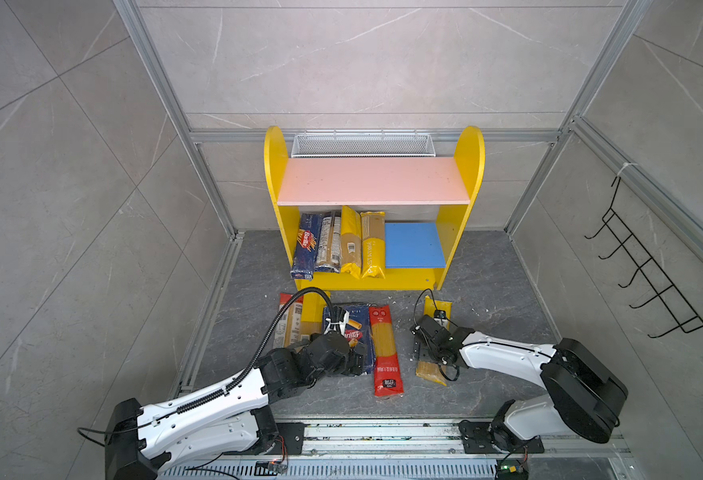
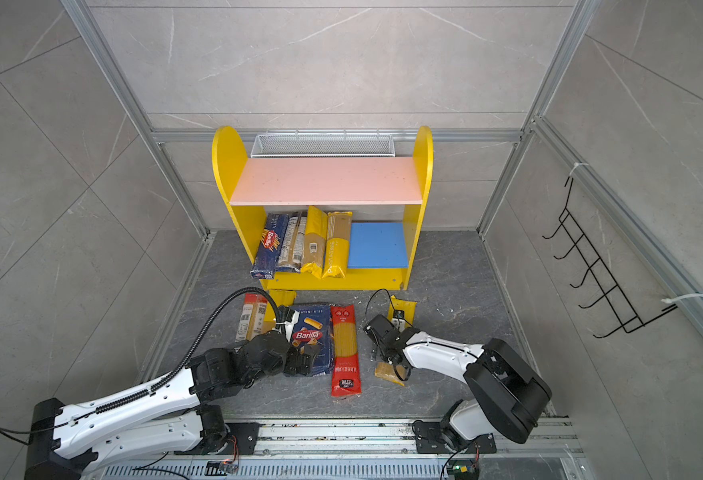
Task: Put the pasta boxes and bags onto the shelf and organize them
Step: 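Grasp the yellow-and-clear spaghetti bag with the right gripper and lift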
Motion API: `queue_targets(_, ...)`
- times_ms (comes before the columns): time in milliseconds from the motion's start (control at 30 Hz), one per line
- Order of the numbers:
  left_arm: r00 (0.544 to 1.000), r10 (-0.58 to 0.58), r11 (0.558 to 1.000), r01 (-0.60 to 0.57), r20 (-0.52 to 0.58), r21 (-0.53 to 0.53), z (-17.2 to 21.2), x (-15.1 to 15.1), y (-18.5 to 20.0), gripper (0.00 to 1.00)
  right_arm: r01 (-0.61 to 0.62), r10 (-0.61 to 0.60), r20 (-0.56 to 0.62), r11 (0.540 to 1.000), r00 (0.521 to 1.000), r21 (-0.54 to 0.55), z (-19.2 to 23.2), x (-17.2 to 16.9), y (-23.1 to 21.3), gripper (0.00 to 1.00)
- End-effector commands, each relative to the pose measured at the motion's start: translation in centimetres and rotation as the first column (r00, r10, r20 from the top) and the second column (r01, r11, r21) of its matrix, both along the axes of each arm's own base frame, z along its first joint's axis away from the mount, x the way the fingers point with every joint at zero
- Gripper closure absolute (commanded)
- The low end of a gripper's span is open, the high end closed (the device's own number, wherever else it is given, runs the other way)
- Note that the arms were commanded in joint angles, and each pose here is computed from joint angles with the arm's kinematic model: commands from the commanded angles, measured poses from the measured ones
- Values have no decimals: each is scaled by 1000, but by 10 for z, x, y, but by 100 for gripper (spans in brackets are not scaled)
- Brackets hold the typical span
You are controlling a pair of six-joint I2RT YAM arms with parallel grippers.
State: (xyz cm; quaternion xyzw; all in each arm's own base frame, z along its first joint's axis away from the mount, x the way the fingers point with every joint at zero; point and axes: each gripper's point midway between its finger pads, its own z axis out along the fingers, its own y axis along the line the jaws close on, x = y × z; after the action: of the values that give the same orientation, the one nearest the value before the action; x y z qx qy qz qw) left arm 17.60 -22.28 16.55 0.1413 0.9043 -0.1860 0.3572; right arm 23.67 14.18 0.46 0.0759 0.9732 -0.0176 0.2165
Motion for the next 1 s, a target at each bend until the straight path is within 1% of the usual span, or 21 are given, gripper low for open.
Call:
queue_targets(0, 999, 17, 1000, -17, 51, 8, 24, 3, 11, 0, 31, -30, -300, 1000, 954, -3, -79, -74, -19, 25)
queue_targets(67, 998, 30, 1000, -30, 51, 5, 24, 1, 16, 0, 35, -33, -314, 999, 949, -1, -88, -80, -19, 43)
queue_targets(100, 998, 36, 999, -36, 51, -3, 24, 1, 18, 0, 33, -31, -322, 999, 946, 3, -92, -83, -19, 50)
queue_targets(133, 998, 44, 999, -44, 48, -7, 22, 0, 20, 0, 32, -27, -331, 999, 943, 10, -96, -85, -18, 55)
queue_targets(200, 997, 63, 998, -62, 43, -23, 20, -1, 24, 0, 31, -19, -350, 999, 936, 31, -102, -90, -16, 59)
queue_targets(300, 997, 77, 996, -75, 30, -44, 17, -4, 28, 0, 34, -3, -359, 996, 933, 80, -105, -96, -10, 60)
queue_targets(467, 996, 83, 994, -81, 27, -69, 19, -8, 35, 0, 39, 15, -328, 987, 945, 156, -93, -96, -3, 65)
queue_targets(567, 993, 112, 992, -110, 41, -60, 23, -7, 44, 0, 41, 21, -303, 980, 953, 196, -82, -96, -1, 74)
queue_targets(633, 992, 116, 992, -114, 41, -56, 24, -7, 47, 0, 40, 25, -283, 974, 959, 222, -73, -95, 1, 77)
queue_targets(800, 991, 126, 990, -124, 34, -65, 26, -10, 52, 0, 30, 44, -252, 959, 967, 283, -51, -96, 5, 77)
queue_targets(967, 984, 175, 982, -172, 37, -74, 24, -8, 60, 0, 9, 72, -210, 933, 975, 360, -26, -96, 13, 78)
